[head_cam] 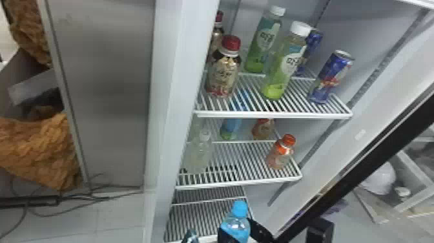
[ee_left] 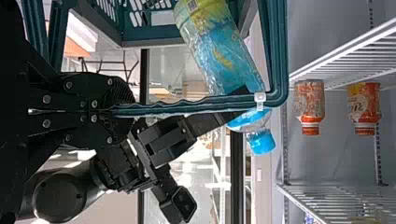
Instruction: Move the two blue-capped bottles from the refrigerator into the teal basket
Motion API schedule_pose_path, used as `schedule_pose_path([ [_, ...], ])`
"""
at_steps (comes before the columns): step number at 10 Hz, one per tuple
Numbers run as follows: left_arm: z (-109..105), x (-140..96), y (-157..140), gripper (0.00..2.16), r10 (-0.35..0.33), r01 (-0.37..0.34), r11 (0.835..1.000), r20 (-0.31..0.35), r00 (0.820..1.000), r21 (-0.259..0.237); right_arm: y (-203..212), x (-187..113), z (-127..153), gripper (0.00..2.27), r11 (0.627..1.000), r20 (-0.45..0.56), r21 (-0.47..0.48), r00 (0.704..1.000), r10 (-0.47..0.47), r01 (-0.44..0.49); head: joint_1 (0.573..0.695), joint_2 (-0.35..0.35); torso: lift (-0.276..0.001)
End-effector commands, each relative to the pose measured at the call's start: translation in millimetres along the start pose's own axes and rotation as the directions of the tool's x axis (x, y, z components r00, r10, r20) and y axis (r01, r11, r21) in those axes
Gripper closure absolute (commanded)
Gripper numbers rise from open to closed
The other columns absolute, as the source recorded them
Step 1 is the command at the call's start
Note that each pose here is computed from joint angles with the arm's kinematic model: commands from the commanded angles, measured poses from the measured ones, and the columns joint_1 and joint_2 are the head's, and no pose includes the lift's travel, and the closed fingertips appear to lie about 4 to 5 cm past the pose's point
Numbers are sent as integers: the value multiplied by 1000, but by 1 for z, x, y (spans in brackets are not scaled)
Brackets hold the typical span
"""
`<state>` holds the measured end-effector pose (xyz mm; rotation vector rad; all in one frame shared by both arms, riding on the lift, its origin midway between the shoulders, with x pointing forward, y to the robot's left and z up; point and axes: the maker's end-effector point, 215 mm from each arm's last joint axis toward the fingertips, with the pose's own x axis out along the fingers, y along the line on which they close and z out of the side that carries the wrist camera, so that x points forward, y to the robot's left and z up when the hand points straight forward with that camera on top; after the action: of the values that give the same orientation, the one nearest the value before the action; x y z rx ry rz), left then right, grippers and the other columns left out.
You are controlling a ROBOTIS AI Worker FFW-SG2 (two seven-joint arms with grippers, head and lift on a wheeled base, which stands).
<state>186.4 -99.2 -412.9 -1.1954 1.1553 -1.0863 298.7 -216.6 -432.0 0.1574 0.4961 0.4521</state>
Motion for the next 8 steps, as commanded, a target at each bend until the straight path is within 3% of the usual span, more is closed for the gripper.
schedule_pose_path([
  [1,0,0,0,1136,0,0,1000,0,1000,0,-7,3,-13,581,1000,-24,1,1000,6,-6,695,-350,-142],
  [3,0,0,-1,1136,-1,1,1000,1,1000,0,-13,9,-30,579,999,-57,-3,997,42,-42,695,-350,-142],
  [8,0,0,0,1138,-1,1,1000,2,1000,-2,-20,16,-37,550,997,-79,-32,995,68,-71,695,-350,-142],
])
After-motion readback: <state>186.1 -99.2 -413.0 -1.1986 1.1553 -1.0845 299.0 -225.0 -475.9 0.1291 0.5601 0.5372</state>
